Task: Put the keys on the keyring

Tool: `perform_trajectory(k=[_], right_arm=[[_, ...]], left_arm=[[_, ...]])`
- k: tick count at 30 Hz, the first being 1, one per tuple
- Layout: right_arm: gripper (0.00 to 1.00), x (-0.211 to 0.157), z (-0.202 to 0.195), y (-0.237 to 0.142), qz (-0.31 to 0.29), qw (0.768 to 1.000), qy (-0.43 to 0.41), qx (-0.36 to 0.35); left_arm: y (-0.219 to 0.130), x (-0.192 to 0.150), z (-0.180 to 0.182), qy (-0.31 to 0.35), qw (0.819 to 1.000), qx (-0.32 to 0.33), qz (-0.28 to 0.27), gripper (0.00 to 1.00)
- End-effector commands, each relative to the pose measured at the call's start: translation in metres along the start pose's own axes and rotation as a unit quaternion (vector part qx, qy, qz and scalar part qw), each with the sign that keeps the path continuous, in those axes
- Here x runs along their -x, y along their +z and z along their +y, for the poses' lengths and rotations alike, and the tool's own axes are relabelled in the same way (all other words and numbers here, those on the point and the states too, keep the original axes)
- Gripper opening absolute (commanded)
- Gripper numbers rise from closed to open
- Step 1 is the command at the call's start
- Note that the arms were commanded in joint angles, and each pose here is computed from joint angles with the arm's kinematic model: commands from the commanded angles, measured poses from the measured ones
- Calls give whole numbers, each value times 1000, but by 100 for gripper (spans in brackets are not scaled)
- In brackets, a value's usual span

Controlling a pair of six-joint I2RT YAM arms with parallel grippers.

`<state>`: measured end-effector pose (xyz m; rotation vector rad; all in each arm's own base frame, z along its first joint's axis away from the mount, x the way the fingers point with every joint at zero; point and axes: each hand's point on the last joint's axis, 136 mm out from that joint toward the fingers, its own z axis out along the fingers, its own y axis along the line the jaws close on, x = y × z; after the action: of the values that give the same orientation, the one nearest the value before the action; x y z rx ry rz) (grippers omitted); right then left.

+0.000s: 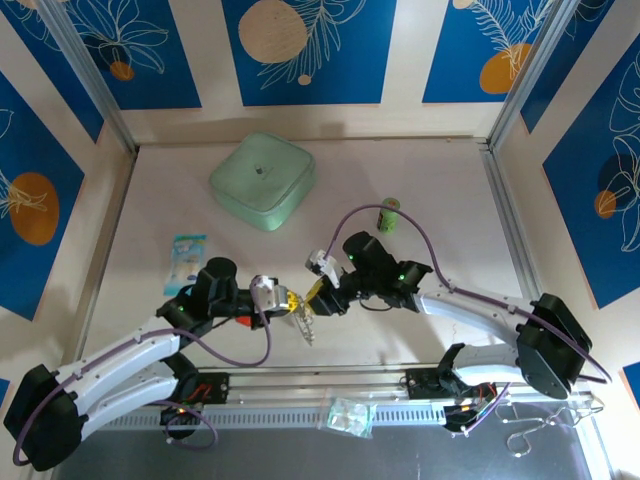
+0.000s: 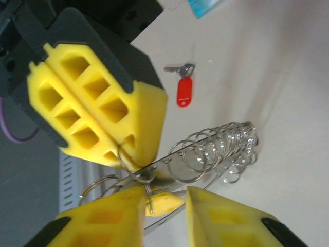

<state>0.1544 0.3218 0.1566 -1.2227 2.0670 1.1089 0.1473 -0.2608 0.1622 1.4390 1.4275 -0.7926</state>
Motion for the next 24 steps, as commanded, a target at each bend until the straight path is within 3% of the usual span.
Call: perform_trajectory(k=[1, 5, 8, 24], right_arm=[[34, 12, 0, -15, -45, 996, -68, -26], [43, 15, 6, -29, -93, 975, -195, -44], [44, 16, 11, -30, -98, 967, -233, -35], [36, 13, 20, 0, -40, 982, -182, 40]], left_arm=[[-3, 20, 0, -16, 999, 6, -47, 0], [-6, 17, -4, -53, 997, 7, -54, 0], [-8, 12, -5, -68, 996, 15, -56, 0], [-9, 3, -4, -69, 996, 33, -55, 0]])
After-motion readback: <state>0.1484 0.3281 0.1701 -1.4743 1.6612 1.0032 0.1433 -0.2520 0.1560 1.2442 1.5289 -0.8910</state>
